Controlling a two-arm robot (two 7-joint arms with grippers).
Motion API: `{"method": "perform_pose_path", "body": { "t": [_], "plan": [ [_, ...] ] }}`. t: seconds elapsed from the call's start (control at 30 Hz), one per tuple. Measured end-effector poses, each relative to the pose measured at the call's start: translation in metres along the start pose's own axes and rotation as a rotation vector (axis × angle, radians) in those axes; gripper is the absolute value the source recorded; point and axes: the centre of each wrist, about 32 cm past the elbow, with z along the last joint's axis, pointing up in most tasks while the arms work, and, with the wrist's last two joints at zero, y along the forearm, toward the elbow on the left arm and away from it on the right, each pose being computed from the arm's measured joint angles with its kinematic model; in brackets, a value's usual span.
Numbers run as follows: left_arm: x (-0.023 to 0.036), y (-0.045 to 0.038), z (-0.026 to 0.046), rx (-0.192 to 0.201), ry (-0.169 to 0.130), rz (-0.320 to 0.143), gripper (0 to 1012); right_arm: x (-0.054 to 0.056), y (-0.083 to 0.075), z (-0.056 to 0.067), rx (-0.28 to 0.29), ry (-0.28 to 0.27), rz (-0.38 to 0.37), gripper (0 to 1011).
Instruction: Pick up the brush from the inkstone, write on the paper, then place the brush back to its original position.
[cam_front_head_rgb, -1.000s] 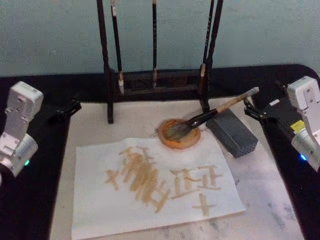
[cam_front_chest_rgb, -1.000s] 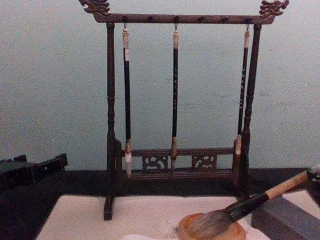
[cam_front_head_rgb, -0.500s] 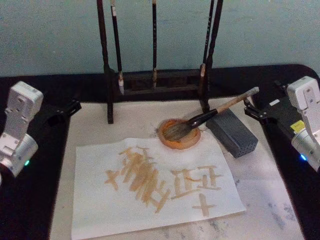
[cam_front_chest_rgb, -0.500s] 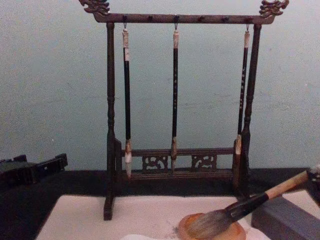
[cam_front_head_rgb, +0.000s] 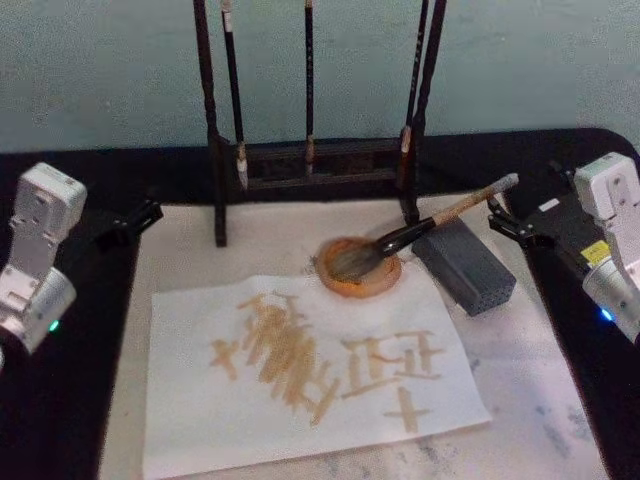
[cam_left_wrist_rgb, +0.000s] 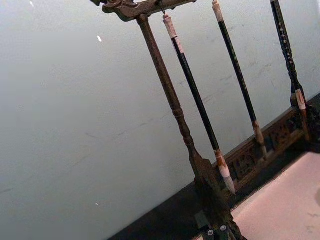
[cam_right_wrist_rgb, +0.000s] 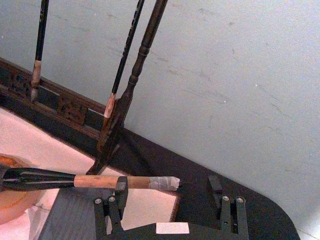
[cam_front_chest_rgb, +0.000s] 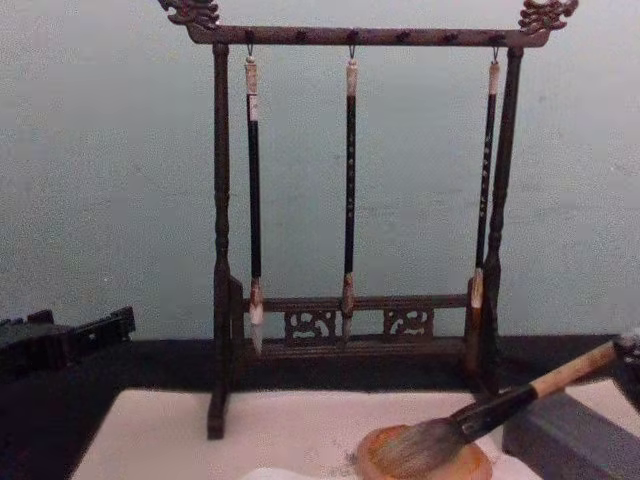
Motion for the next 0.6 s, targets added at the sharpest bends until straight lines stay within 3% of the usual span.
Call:
{"method": "perform_pose_path", "body": {
  "t": [0.43,0.6],
  "plan": [
    [0.0000,0.0000,0.0000,0.000,0.000,0.000,1002,0.0000,0.0000,0.0000,0.000,0.000,0.000,1008],
    [0.0000,0.0000,0.0000,0.000,0.000,0.000,1002,0.0015,-0.0025,-0.0021,0.007,0.030,0.002,1008]
  ]
}}
